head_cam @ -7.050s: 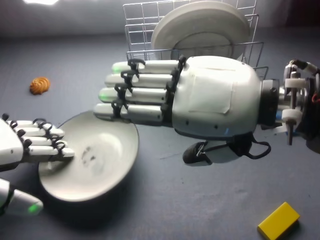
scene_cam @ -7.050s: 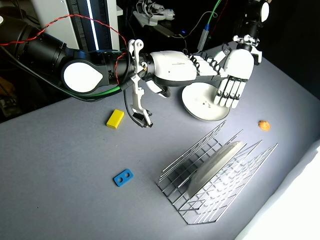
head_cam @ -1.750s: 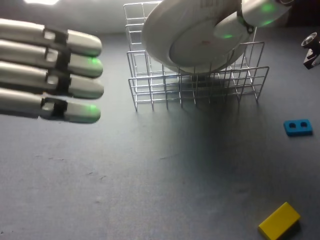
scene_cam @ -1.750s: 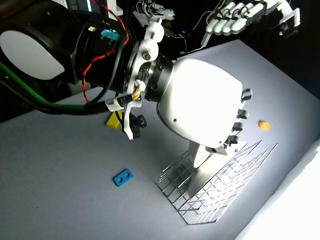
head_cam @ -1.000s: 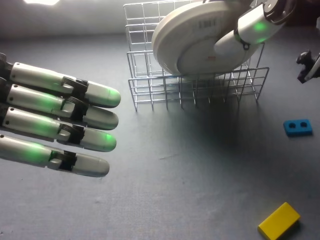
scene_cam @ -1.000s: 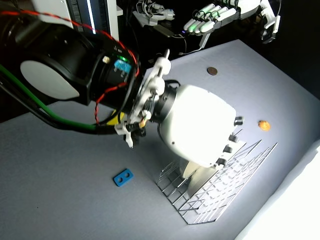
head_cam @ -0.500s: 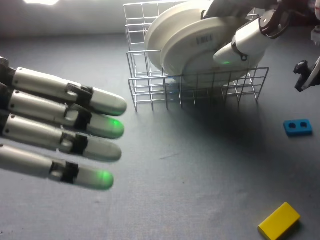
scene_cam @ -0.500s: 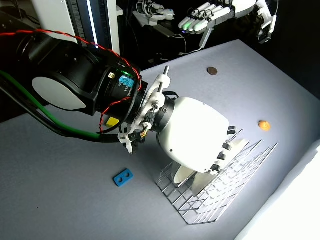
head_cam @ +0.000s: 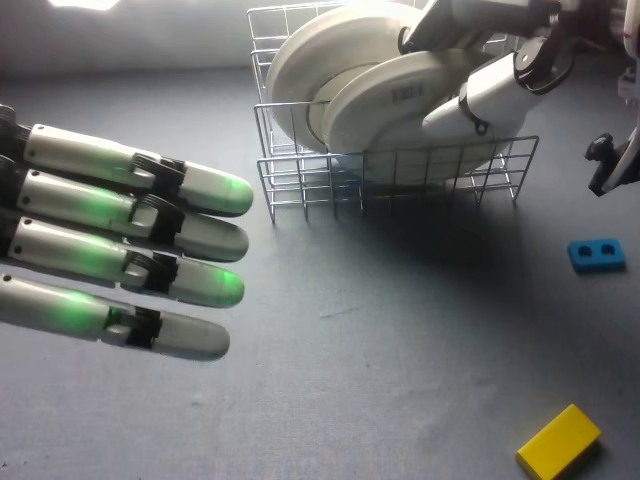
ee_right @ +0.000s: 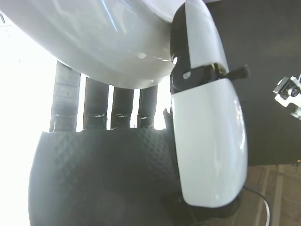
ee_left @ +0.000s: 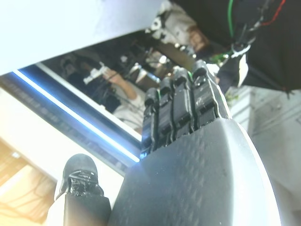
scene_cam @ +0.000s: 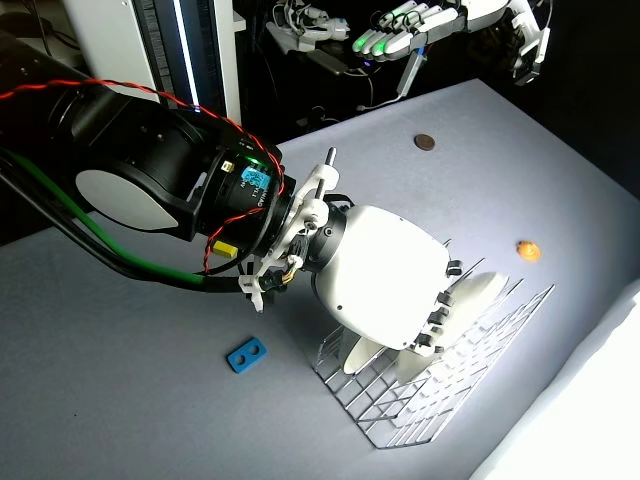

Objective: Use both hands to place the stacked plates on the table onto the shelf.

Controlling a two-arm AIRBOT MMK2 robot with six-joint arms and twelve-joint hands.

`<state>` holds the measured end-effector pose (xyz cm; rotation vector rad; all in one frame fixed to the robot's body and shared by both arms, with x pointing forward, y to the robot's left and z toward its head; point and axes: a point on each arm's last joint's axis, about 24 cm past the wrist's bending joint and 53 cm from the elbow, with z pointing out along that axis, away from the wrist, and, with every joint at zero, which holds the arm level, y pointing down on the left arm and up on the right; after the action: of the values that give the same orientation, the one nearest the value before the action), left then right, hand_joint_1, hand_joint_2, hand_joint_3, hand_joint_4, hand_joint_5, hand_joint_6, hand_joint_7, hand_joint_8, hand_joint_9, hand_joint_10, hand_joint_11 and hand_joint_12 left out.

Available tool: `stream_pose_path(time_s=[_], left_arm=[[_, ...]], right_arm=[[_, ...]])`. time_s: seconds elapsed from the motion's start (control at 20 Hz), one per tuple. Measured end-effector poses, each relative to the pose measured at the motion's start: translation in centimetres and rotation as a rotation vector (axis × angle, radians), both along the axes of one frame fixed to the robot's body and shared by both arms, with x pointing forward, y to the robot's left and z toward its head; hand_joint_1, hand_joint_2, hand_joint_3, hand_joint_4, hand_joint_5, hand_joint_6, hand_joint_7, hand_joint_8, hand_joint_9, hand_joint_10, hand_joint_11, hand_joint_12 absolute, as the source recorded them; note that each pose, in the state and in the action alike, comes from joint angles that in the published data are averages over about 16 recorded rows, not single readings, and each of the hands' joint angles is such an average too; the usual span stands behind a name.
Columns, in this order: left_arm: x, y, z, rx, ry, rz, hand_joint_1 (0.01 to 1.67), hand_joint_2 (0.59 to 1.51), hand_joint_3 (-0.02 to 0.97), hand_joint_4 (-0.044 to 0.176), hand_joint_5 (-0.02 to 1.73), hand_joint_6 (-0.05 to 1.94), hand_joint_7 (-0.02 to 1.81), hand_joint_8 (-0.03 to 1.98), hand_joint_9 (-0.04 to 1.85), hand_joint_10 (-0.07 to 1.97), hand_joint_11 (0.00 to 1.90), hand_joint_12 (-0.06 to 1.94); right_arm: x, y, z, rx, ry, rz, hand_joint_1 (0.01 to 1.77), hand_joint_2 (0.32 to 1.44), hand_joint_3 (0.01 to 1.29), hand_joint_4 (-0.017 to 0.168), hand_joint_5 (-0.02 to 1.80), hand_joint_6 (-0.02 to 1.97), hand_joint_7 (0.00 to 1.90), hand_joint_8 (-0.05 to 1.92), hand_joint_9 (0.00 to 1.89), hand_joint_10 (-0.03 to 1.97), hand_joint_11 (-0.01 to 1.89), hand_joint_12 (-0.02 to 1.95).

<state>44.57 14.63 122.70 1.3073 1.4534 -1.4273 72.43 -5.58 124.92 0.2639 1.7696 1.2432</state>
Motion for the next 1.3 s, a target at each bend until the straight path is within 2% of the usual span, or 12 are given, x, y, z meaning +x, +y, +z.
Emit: stream_pose_path(time_s=[0.15,0.45,0.9,1.3], left_arm=[[0.1,0.0,0.0,-0.001,0.0,0.002,0.01,1.147,0.003,0.005,0.18,0.01,0.16,0.0,0.1,0.01,0.02,0.04],[0.0,0.1,0.2,-0.007,0.002,0.003,0.01,1.147,0.003,0.005,0.18,0.01,0.15,0.0,0.1,0.01,0.03,0.04],[-0.1,0.0,0.3,-0.009,0.0,0.001,0.01,1.147,0.003,0.005,0.17,0.01,0.14,0.0,0.09,0.01,0.02,0.02],[-0.1,-0.1,0.3,-0.011,-0.005,0.001,0.01,1.148,0.003,0.005,0.16,0.01,0.14,0.0,0.09,0.01,0.02,0.0]], right_arm=[[0.0,0.0,-0.1,-0.002,0.001,0.0,1.16,1.01,0.01,-0.009,0.88,0.35,0.92,0.01,0.89,0.02,0.58,0.67],[0.0,-0.1,-0.2,-0.004,0.003,-0.001,1.15,1.01,0.01,-0.008,0.83,0.04,0.85,0.02,0.82,0.02,0.46,0.77],[-0.2,-0.7,1.5,0.015,-0.014,-0.007,1.14,0.98,0.01,-0.005,0.7,0.02,0.71,0.02,0.7,0.02,0.28,0.87],[-0.7,-1.5,3.8,0.042,-0.039,-0.013,1.12,0.96,0.01,-0.002,0.58,0.02,0.61,0.02,0.59,0.02,0.17,0.86]])
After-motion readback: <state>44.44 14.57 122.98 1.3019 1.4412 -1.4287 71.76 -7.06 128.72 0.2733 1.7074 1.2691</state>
